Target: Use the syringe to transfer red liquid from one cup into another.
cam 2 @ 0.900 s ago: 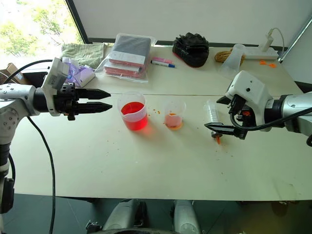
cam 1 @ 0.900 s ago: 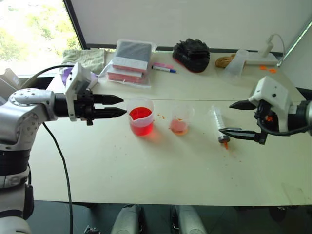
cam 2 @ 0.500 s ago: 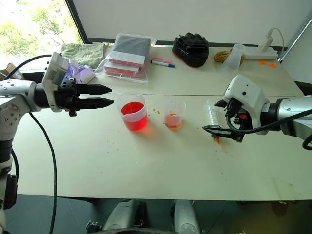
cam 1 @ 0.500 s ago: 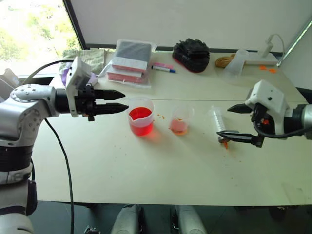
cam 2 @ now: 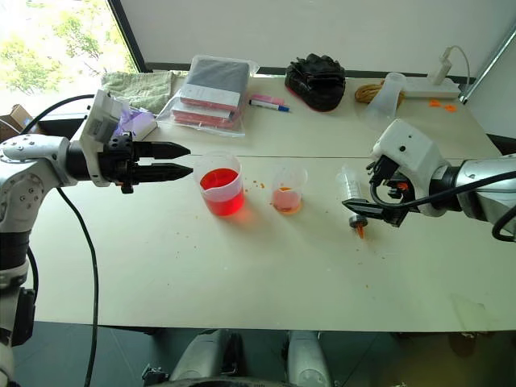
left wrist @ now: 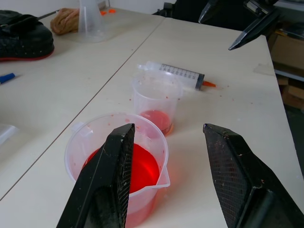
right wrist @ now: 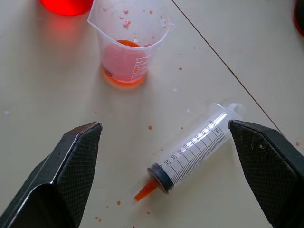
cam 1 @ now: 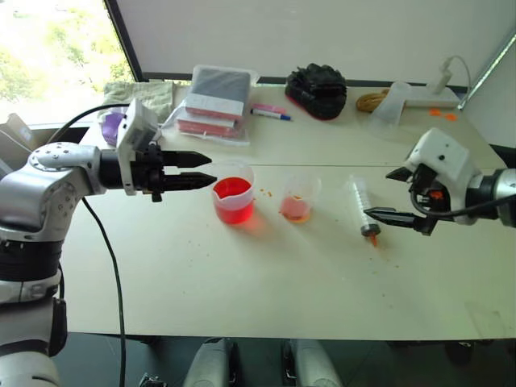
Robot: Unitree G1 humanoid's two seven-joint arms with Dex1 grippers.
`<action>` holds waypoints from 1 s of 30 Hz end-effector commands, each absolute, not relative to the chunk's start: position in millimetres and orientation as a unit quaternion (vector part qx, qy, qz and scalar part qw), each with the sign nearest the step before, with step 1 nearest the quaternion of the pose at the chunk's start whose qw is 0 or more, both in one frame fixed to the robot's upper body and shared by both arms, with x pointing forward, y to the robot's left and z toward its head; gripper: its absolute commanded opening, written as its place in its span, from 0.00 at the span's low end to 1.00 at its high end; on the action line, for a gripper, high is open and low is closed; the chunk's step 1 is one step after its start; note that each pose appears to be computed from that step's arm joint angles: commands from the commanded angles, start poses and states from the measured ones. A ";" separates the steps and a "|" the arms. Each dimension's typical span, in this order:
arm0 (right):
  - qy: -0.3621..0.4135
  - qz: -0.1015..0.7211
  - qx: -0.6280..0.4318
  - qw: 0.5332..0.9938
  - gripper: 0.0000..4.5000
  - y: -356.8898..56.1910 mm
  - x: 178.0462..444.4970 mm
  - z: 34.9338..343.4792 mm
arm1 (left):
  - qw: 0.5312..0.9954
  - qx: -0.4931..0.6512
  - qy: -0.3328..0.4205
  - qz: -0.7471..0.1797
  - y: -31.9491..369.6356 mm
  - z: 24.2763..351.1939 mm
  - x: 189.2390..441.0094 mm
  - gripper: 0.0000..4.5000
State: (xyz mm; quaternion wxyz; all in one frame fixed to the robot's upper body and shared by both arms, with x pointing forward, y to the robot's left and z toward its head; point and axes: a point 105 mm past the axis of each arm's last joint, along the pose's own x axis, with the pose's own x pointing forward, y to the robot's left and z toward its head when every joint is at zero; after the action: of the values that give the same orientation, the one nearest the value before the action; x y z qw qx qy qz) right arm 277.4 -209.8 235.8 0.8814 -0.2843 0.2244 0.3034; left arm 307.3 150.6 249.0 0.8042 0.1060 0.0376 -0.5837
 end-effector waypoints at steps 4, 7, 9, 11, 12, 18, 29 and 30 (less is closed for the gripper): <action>0.314 0.203 -0.153 0.915 0.99 -225.0 306.8 226.3 | 0.798 0.123 0.010 -0.590 146.4 261.9 305.7 0.53; 0.354 0.165 -0.059 0.919 0.99 -233.1 330.9 214.1 | 0.798 0.123 0.008 -0.589 145.6 262.3 306.4 0.53; 0.387 0.125 -0.013 0.913 0.99 -240.6 345.9 200.8 | 0.799 0.122 0.006 -0.589 145.1 262.5 306.7 0.53; 0.420 0.078 0.009 0.904 0.99 -247.0 356.2 186.0 | 0.799 0.122 0.005 -0.589 144.8 262.4 306.1 0.53; 0.434 0.059 0.012 0.899 0.99 -248.7 359.5 179.4 | 0.800 0.122 0.004 -0.587 144.9 262.5 305.9 0.53; 0.479 0.012 0.021 0.878 0.99 -245.1 368.9 158.6 | 0.807 0.126 0.003 -0.577 148.5 262.2 302.3 0.53; 0.499 -0.005 -0.011 0.866 0.94 -233.1 374.9 144.3 | 0.817 0.129 0.006 -0.562 152.6 261.8 297.4 0.53; 0.501 -0.002 -0.012 0.865 0.88 -231.1 374.9 142.9 | 0.817 0.129 0.006 -0.561 152.8 261.7 297.3 0.53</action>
State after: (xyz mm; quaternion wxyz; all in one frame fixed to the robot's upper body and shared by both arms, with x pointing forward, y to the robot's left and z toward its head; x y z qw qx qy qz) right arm 371.1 -234.0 131.9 0.8569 -0.0062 0.5154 -0.0057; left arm 301.6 151.0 249.6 0.8160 0.1169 0.0275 -0.5655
